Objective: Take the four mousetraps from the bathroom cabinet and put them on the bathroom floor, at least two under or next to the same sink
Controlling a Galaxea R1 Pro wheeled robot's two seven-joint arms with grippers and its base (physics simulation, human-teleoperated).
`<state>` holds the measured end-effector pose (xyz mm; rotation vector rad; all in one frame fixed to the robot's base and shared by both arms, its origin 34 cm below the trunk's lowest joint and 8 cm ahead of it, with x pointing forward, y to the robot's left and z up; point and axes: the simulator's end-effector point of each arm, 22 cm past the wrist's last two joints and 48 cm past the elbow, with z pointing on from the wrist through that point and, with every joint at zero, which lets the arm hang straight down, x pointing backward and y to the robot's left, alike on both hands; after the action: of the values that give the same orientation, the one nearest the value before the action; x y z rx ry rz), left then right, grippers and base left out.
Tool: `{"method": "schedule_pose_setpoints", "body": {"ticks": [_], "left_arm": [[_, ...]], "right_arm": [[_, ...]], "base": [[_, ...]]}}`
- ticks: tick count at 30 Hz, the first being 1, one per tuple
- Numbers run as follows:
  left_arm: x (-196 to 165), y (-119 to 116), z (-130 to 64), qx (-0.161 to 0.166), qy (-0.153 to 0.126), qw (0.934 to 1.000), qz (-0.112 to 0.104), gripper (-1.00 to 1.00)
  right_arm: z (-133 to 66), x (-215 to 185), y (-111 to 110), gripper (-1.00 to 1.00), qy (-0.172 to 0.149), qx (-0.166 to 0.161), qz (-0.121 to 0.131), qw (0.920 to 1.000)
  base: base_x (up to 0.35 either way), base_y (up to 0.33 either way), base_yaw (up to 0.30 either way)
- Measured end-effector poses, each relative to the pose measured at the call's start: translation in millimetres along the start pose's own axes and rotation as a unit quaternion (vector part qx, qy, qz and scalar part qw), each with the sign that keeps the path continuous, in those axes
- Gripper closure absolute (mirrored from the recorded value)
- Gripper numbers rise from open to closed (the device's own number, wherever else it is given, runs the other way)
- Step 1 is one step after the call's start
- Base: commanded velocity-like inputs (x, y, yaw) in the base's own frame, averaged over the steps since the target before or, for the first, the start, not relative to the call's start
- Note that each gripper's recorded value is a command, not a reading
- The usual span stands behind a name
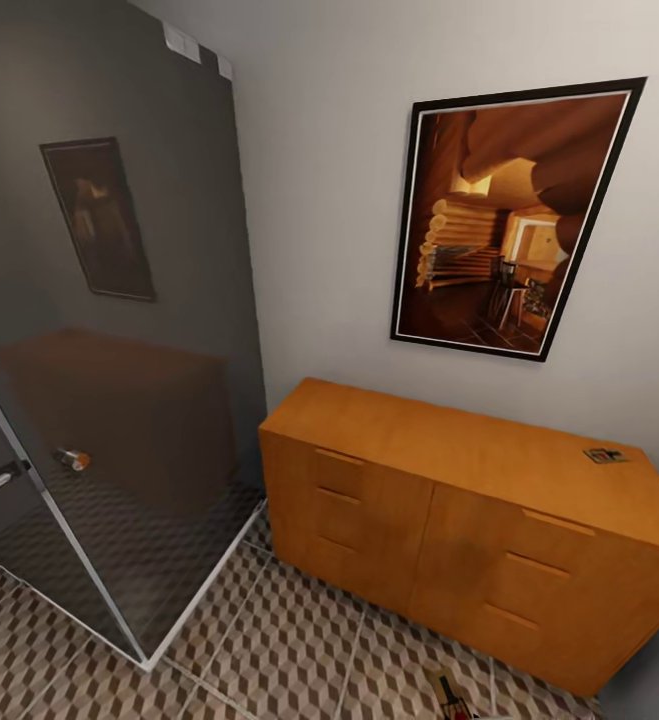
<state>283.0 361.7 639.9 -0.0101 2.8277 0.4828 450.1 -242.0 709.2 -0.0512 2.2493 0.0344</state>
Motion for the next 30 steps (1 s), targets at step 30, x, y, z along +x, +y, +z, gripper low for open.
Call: {"method": "schedule_pose_setpoints", "body": {"ticks": [30], "left_arm": [[-0.1,-0.3,-0.1,0.0,0.0,1.0,0.0,-1.0]], "right_arm": [[0.0,-0.2,0.1,1.0,0.0,0.0,0.0,1.0]], "base": [[0.0,0.0,-0.052]]}}
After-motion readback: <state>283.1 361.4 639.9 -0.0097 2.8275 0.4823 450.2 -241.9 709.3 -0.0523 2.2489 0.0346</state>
